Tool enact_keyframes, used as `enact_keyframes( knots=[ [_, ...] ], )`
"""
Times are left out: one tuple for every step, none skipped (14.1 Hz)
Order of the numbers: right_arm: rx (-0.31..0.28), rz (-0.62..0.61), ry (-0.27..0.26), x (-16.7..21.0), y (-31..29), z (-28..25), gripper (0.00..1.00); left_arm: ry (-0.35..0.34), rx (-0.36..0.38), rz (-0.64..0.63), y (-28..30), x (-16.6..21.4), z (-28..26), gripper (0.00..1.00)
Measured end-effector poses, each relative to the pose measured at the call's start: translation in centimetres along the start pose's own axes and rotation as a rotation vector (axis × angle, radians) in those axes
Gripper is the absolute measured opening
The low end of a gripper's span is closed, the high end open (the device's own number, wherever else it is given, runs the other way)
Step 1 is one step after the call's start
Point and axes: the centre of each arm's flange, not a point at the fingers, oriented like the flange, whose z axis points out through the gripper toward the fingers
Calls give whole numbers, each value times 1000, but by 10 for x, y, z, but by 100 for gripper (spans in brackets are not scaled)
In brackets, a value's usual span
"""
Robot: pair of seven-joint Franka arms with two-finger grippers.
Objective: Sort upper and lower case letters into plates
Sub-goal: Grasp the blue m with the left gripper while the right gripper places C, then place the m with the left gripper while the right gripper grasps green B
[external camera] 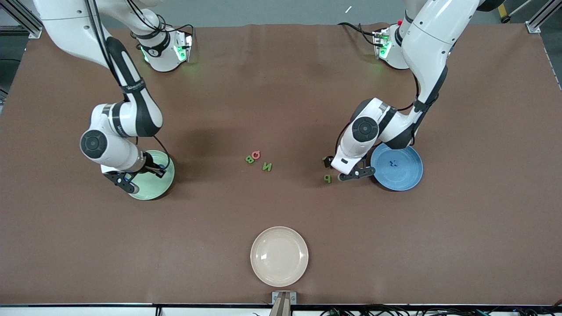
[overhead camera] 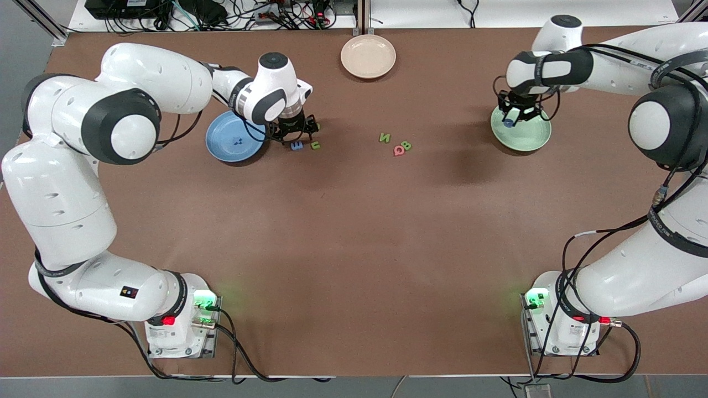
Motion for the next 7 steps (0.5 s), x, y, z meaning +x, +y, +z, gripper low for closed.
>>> enact_keyframes(
  knots=[
    [9, -22, 15, 6, 18, 8, 34, -5, 4, 2, -1, -3, 3, 99],
    [16, -36, 28, 10, 36, 15, 34, -9, 7, 4, -2, -5, 4, 97],
    [19, -43, 37, 12, 49, 22, 34, -10, 8, 5, -2, -6, 4, 97],
    [19, -47, 39, 11, 56, 27, 34, -8, 7, 6, -1, -6, 3, 91],
    [19, -49, 39, 10, 57, 29, 34, -6, 5, 8, -1, -7, 1, 85],
    [20, -54, 38, 8, 54, 29, 34, -5, 7, 7, -2, -8, 0, 83],
    [25, -55, 36, 5, 50, 29, 34, -3, 5, 8, -1, -8, -1, 74]
  ],
)
